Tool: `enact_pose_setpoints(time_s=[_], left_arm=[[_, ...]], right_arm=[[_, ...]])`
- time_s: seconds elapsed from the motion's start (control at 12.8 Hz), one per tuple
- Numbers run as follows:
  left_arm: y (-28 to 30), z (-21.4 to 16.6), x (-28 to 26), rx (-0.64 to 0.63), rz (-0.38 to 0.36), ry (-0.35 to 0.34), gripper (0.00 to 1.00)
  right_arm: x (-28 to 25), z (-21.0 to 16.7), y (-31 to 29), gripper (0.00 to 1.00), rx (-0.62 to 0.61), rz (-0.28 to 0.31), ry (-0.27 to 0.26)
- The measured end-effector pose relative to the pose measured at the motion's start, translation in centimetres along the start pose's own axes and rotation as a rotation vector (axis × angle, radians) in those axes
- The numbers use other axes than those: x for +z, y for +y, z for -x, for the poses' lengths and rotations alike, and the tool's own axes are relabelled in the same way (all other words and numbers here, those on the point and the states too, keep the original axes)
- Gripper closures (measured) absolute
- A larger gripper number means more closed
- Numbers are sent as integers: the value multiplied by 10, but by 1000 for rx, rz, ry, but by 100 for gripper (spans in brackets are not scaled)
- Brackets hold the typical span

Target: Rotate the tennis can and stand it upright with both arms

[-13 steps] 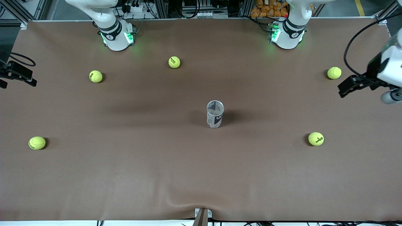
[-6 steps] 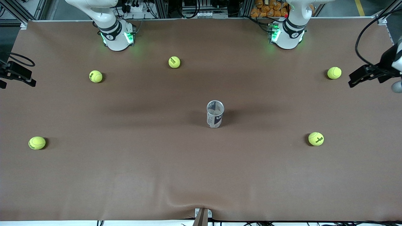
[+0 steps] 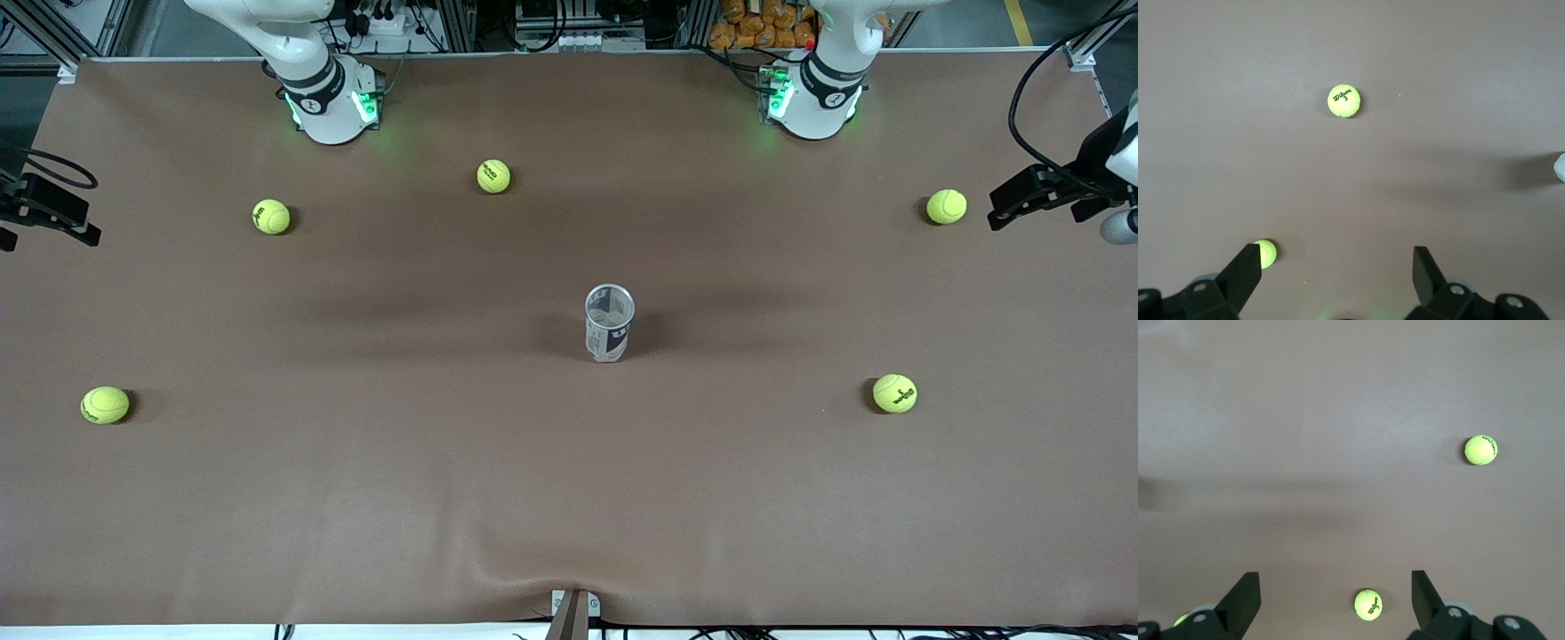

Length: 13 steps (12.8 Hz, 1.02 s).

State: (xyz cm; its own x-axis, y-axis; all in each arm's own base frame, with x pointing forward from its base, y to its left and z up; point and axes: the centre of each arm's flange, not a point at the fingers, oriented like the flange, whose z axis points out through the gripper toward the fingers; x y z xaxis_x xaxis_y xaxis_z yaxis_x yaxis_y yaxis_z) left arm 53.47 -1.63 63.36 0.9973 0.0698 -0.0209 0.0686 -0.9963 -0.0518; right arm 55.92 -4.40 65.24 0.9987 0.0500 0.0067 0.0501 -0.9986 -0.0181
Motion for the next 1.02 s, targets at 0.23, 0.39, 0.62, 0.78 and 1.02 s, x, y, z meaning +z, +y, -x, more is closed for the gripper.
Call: enact_pose_setpoints(time_s=[0.23, 0.39, 0.62, 0.78, 1.02], left_arm=[[1, 4, -5, 3, 0, 5, 0], [1, 6, -6, 2, -1, 6, 0], [1, 14, -8, 2, 1, 5, 0], [3, 19, -13, 4, 26, 11, 0], [8, 24, -18, -22, 51, 11, 0]], right_arm=[[0, 0, 0, 0, 0, 0, 1], [0, 0, 0, 0, 0, 0, 1], [0, 0, 0, 0, -1, 0, 2], [0, 0, 0, 0, -1, 0, 2], [0, 0, 0, 0, -1, 0, 2]])
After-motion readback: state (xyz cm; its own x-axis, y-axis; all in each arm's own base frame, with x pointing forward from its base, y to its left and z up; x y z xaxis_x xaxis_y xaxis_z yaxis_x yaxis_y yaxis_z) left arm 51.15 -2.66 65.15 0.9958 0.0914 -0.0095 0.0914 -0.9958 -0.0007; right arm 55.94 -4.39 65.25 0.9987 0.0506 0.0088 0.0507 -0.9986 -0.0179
